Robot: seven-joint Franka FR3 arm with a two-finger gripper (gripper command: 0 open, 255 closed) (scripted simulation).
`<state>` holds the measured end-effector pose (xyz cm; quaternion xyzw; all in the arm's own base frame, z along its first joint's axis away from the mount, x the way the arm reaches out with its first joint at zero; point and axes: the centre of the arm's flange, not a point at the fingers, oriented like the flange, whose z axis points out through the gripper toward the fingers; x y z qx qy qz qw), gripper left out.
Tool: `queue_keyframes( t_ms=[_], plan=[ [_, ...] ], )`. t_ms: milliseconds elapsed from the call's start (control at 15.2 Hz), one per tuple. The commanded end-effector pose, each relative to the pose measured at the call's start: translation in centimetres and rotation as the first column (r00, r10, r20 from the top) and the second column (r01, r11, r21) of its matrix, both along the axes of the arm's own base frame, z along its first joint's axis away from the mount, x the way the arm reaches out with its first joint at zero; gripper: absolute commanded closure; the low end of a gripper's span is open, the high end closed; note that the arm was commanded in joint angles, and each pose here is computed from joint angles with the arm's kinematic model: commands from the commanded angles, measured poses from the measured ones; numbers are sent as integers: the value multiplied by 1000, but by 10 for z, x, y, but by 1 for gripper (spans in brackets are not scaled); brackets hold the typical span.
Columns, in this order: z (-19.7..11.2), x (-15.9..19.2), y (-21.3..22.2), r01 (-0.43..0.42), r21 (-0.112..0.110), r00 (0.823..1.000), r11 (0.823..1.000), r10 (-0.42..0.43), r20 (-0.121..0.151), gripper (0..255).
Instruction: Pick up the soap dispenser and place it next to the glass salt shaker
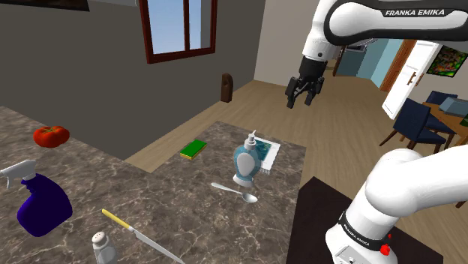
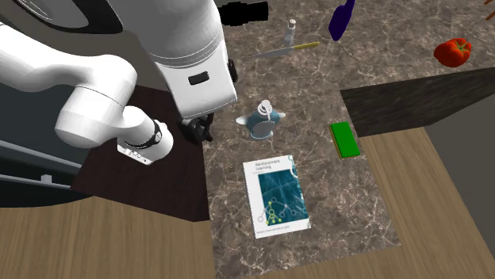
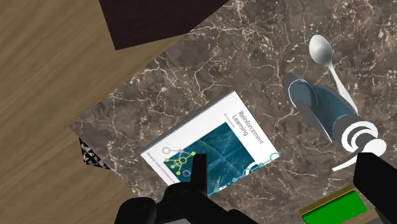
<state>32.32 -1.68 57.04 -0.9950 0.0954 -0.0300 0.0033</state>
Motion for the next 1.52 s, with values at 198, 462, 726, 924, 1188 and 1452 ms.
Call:
queue_keyframes(
  t_ms=[198,462,726,924,1188,1452],
  plan=[
    [-25,10,26,-12,12,1000,1000,12,21,0],
    [-58,24,61,-30,27,998,999,28,48,0],
    [-89,38,97,-47,42,996,998,44,76,0],
    [-113,49,124,-60,52,994,997,55,98,0],
    [-130,53,128,-62,53,993,997,56,100,0],
    [-154,57,129,-62,53,993,997,56,100,0]
  ],
)
